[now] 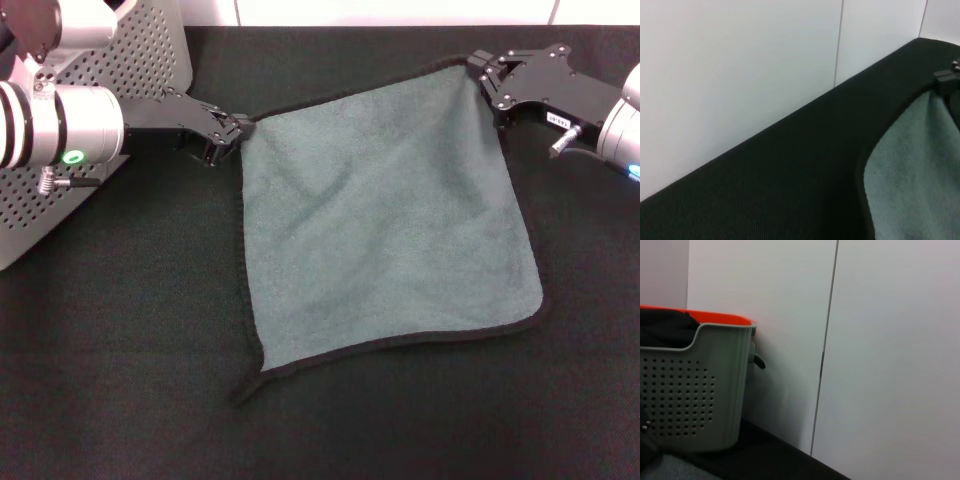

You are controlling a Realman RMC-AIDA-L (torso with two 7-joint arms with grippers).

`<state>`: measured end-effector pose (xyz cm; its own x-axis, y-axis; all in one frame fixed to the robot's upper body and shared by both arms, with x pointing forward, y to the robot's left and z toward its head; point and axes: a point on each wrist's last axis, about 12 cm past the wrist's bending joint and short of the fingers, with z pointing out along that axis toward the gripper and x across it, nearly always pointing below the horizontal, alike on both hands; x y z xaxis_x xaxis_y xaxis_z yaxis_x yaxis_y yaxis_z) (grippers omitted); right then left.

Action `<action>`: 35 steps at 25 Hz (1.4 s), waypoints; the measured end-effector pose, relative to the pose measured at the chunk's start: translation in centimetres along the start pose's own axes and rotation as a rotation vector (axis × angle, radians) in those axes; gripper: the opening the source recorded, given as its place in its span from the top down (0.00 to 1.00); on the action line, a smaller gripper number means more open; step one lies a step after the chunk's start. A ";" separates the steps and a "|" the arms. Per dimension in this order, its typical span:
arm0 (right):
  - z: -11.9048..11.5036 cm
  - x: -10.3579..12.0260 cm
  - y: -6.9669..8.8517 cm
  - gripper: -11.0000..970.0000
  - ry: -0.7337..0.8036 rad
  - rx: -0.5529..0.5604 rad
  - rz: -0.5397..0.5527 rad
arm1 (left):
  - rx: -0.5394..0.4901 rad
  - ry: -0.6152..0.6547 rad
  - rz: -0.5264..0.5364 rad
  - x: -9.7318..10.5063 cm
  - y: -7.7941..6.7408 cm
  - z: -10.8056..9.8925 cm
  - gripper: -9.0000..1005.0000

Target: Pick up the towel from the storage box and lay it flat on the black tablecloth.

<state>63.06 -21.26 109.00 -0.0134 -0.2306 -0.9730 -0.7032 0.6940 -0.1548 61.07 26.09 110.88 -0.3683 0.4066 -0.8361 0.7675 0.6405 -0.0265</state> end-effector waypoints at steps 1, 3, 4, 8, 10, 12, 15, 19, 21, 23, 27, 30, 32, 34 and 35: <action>0.0 0.0 0.0 0.98 0.001 0.000 0.001 | -0.003 -0.003 -0.005 0.1 0.0 0.0 0.97; 0.0 0.1 0.0 0.98 0.003 0.004 0.004 | -0.003 -0.009 -0.015 0.2 0.0 0.1 0.97; -0.1 0.1 0.0 0.98 0.003 0.005 0.005 | -0.002 -0.012 -0.018 0.2 -0.1 0.1 0.97; 0.0 0.4 0.0 0.98 0.020 0.020 0.009 | -0.003 -0.016 -0.019 0.1 0.0 0.0 0.97; 0.0 0.5 0.0 0.97 0.027 0.026 0.012 | -0.004 -0.017 -0.016 0.0 0.0 0.0 0.97; 0.1 0.5 0.1 0.97 0.028 0.026 0.010 | -0.004 -0.018 -0.014 -0.1 0.1 0.0 0.97; 0.1 0.5 0.2 0.88 0.028 0.020 0.000 | -0.008 -0.019 -0.014 -0.2 0.1 0.1 0.96; 0.1 0.7 0.2 0.80 0.039 0.038 0.000 | -0.032 -0.021 -0.020 0.0 0.3 0.1 0.96; -0.1 0.8 0.0 0.76 0.036 0.052 0.007 | -0.036 -0.034 -0.027 0.1 0.4 -0.1 0.93; -0.8 1.1 -0.1 0.72 0.025 0.068 0.017 | -0.033 -0.054 -0.025 0.1 0.4 -0.4 0.87; -2.5 1.3 0.5 0.63 -0.030 0.047 0.020 | 0.026 -0.141 0.032 0.6 -0.4 -2.2 0.73; -4.4 1.8 2.7 0.57 -0.089 -0.097 0.028 | 0.158 -0.277 0.142 1.5 -2.2 -4.4 0.59; -5.7 2.2 4.5 0.53 -0.108 -0.246 0.039 | 0.264 -0.402 0.261 3.0 -3.9 -6.1 0.50; -6.8 2.4 6.1 0.45 -0.115 -0.381 0.056 | 0.325 -0.481 0.337 4.5 -5.1 -7.1 0.41; -7.4 2.4 6.9 0.40 -0.122 -0.456 0.075 | 0.351 -0.507 0.360 5.4 -5.5 -7.7 0.41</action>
<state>52.93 -22.01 106.86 -0.0119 -0.0902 -0.9958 -0.9441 0.3291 -0.0186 50.79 29.74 110.76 0.1638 0.1458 -0.9756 0.9505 0.2412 0.1957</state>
